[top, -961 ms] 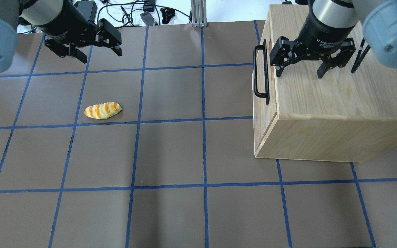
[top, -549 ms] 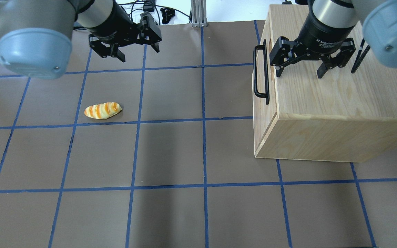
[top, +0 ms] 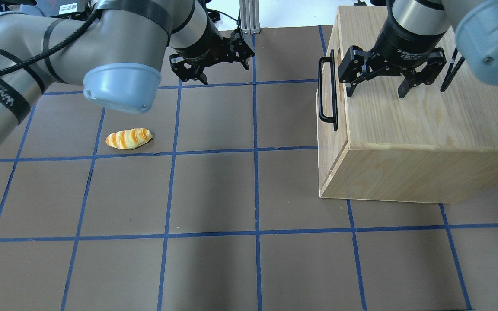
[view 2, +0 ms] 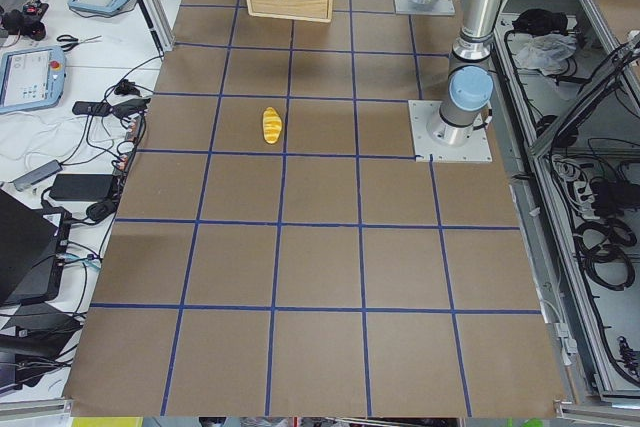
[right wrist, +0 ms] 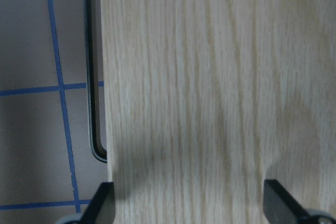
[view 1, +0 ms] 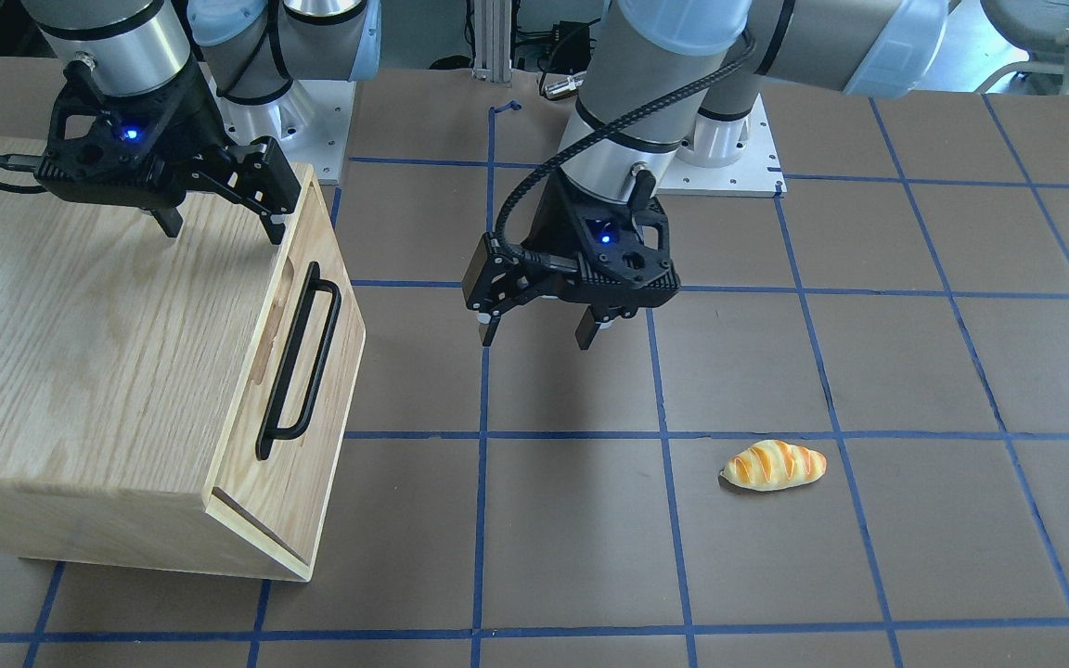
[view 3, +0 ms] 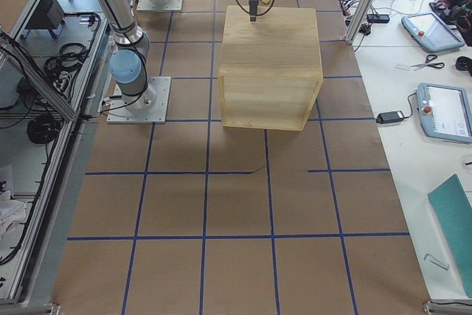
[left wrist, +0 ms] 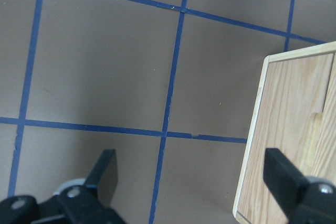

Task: Open upper drawer
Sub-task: 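Swing the left gripper across toward the black handle on the cabinet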

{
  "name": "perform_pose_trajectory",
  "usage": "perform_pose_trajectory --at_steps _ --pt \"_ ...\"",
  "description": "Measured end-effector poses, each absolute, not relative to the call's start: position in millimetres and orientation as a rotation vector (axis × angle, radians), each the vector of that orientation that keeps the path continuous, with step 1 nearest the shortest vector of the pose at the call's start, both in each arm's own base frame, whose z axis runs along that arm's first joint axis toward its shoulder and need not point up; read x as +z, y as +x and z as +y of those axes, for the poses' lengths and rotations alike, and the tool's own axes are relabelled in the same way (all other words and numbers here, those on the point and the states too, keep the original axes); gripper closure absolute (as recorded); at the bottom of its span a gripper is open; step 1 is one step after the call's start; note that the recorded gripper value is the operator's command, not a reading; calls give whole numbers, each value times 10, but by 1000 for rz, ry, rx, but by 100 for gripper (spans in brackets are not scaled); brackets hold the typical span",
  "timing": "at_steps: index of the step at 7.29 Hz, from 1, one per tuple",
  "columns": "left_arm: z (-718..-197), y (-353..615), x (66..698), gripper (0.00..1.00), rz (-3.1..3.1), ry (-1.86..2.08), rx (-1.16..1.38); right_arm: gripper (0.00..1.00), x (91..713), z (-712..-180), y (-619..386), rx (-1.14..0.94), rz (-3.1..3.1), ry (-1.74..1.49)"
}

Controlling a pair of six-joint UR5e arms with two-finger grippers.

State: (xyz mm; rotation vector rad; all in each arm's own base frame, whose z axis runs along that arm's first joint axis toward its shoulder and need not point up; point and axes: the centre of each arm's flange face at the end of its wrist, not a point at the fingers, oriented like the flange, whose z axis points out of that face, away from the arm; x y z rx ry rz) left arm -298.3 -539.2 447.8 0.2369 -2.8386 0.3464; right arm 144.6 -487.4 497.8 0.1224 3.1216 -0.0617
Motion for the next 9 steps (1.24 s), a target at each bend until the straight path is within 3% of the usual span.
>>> perform_pose_trajectory --at_steps 9 --pt "-5412 -4074 4002 0 -2758 195 194 0 4979 -4873 1447 -62 3121 122"
